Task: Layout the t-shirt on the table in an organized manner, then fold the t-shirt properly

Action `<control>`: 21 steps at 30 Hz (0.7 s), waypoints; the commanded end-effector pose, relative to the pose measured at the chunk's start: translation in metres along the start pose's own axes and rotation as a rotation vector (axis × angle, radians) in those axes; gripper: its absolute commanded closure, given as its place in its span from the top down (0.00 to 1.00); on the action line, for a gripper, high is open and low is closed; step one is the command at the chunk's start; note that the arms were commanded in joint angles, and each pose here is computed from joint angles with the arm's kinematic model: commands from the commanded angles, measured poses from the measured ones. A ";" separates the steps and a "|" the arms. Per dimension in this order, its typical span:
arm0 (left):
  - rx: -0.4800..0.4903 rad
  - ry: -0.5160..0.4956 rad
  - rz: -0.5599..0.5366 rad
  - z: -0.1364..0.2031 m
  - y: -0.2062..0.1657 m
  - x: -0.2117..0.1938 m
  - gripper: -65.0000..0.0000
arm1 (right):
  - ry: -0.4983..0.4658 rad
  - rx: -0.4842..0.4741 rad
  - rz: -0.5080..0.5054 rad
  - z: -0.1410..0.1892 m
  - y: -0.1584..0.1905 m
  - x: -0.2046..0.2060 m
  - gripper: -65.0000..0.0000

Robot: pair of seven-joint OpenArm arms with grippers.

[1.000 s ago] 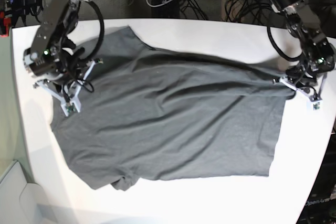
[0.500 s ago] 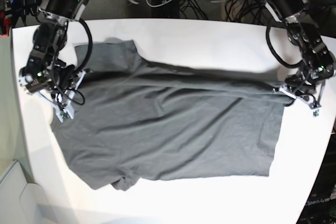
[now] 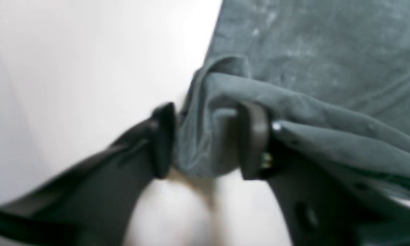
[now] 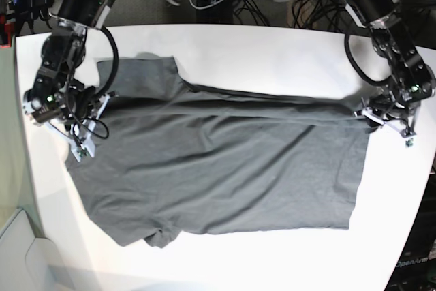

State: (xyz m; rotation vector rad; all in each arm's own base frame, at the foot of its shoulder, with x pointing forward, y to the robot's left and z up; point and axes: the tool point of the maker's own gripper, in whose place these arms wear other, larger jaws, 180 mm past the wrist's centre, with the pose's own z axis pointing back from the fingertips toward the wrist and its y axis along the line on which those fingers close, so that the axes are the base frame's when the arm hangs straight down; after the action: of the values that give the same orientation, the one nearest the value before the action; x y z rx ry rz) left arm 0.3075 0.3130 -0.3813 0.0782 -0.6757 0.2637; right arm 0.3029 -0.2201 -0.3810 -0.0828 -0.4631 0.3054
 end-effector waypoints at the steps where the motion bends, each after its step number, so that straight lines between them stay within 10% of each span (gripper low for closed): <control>1: 0.004 -0.064 -0.010 0.006 0.002 0.021 0.52 | -0.038 -0.022 0.000 0.006 -0.008 0.012 0.10; 8: -0.006 -0.088 -0.005 0.008 0.000 0.030 0.66 | -0.034 -0.025 0.001 0.007 -0.007 0.010 0.36; 21: 0.071 -0.083 -0.070 0.025 0.027 0.020 0.66 | -0.015 -0.006 -0.002 0.004 0.001 -0.002 0.38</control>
State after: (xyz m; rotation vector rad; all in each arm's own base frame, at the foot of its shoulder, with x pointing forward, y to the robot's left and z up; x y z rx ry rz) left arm 0.2882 0.3350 -0.3663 0.1700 -0.6841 0.2239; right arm 0.2902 -0.2177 -0.3900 -0.0731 -0.4366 0.3044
